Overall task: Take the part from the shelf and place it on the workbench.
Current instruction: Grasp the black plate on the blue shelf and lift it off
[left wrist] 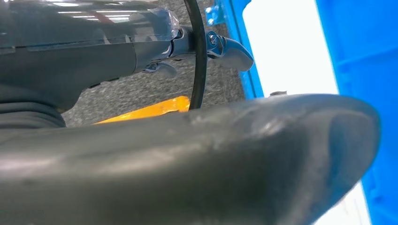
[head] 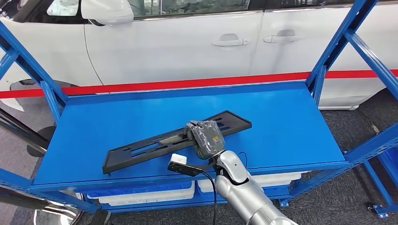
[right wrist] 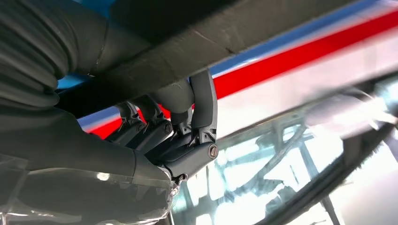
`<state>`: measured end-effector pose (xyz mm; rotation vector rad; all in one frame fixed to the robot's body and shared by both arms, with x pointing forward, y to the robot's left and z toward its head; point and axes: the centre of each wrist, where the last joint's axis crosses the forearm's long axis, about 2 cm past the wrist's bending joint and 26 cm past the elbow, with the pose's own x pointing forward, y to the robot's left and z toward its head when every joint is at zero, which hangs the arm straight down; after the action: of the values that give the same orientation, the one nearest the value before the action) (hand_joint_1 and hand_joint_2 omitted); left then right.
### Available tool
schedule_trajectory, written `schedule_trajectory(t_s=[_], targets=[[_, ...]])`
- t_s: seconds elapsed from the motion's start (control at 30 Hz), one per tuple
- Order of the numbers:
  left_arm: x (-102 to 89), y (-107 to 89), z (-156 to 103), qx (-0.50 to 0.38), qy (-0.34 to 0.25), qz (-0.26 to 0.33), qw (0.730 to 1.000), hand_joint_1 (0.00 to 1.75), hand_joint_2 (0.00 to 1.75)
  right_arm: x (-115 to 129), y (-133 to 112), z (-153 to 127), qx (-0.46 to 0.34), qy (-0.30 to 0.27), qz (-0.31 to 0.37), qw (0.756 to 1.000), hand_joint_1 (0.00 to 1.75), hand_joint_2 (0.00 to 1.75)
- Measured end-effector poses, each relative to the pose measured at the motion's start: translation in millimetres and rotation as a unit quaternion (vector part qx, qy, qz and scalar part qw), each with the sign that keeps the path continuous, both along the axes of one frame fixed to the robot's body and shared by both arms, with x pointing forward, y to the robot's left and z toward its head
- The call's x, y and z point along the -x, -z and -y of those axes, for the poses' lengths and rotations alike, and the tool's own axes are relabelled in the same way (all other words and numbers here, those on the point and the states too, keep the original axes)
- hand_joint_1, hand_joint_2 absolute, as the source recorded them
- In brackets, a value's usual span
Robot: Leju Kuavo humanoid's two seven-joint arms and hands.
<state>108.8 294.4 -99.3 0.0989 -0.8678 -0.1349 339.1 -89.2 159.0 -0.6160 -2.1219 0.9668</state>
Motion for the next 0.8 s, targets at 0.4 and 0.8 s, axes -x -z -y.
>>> schedule_trajectory(t_s=[0.4,0.8], targets=[[16.3,3.6,-4,0.001,-0.032,0.003,0.999,0.0,0.0,43,-50,1,-0.296,-0.121,-0.03,0.947,1.75,1.75],[28.7,6.1,-5,0.002,-0.053,0.003,0.999,0.0,0.0,72,-91,27,-0.396,-0.167,0.017,0.903,1.75,1.75]])
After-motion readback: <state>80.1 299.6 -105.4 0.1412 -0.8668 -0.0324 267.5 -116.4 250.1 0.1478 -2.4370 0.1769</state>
